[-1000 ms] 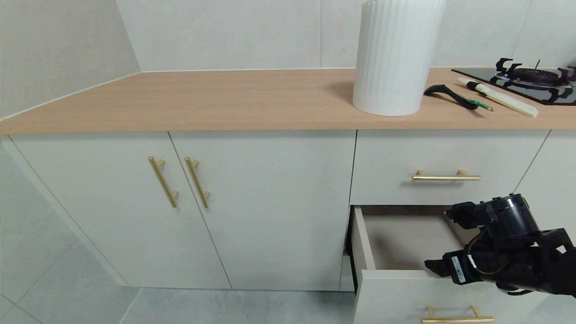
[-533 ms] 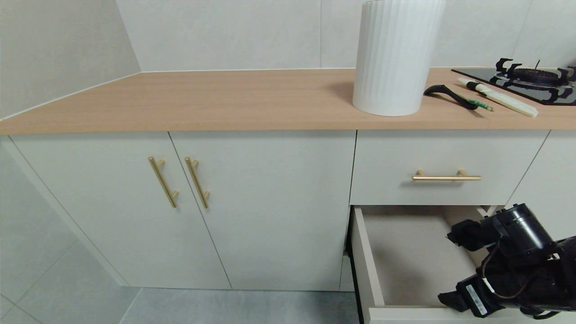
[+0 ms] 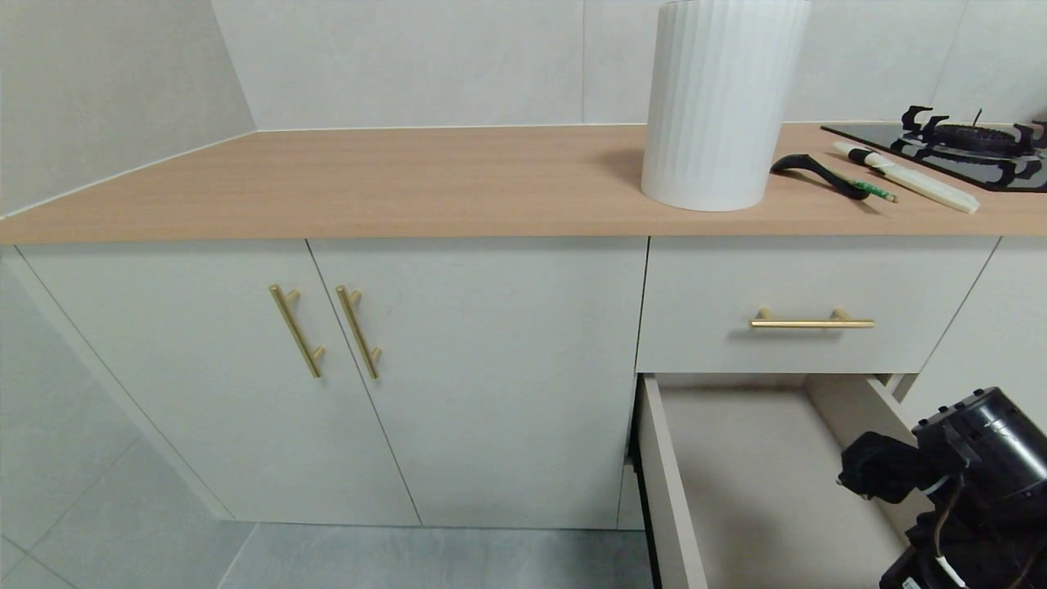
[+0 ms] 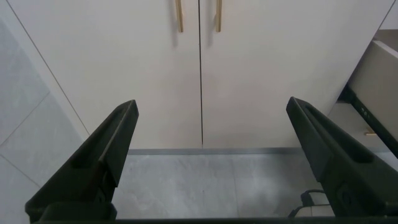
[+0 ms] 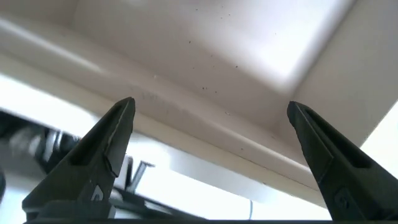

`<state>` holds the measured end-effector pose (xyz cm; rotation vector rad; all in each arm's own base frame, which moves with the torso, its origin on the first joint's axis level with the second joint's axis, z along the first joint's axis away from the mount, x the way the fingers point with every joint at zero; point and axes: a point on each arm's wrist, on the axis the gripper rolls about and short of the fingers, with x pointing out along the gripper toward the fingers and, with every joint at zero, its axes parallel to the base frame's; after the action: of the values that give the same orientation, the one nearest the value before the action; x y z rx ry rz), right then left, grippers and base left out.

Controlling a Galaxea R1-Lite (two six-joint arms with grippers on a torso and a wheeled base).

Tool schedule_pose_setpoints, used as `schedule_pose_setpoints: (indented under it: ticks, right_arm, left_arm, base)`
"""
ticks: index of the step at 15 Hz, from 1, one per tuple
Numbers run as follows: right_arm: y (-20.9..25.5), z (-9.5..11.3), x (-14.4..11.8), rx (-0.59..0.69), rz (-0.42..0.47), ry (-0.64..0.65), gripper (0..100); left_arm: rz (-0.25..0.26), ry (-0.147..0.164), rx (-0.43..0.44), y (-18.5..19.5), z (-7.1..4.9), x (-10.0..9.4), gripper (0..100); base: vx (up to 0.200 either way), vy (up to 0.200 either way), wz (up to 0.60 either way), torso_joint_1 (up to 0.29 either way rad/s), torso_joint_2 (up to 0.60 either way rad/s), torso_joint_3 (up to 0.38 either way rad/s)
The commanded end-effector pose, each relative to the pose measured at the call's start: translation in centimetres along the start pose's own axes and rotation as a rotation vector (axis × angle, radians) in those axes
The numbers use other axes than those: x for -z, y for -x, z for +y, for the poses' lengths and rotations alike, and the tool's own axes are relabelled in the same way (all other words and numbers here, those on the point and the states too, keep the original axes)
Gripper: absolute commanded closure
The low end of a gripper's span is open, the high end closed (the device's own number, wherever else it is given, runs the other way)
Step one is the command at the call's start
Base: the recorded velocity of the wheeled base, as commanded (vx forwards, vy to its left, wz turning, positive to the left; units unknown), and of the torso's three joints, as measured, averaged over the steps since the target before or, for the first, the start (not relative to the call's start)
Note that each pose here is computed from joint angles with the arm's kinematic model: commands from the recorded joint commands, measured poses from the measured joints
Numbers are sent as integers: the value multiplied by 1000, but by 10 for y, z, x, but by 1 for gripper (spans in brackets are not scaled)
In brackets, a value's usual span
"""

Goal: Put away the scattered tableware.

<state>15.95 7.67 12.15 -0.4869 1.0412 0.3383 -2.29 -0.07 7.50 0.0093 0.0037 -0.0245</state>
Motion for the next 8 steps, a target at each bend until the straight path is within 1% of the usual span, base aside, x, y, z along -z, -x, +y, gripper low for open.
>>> schedule_pose_setpoints:
  ticks: [1, 5, 7, 8]
  right_arm:
    - [11, 4, 4, -11, -33, 34, 0]
    - [13, 9, 11, -31, 30, 98, 0]
    - [12, 9, 11, -32, 31, 99, 0]
    - [14, 9, 8, -30, 16, 90, 0]
  left_arm:
    - [1, 0, 0, 0, 0, 0, 0]
    - [1, 0, 0, 0, 0, 0, 0]
    - [1, 0, 0, 0, 0, 0, 0]
    - [1, 0, 0, 0, 0, 0, 0]
  base:
    - [0, 0, 0, 0, 0, 0]
    - [0, 0, 0, 0, 0, 0]
    - [0, 0, 0, 0, 0, 0]
    - [0, 0, 0, 0, 0, 0]
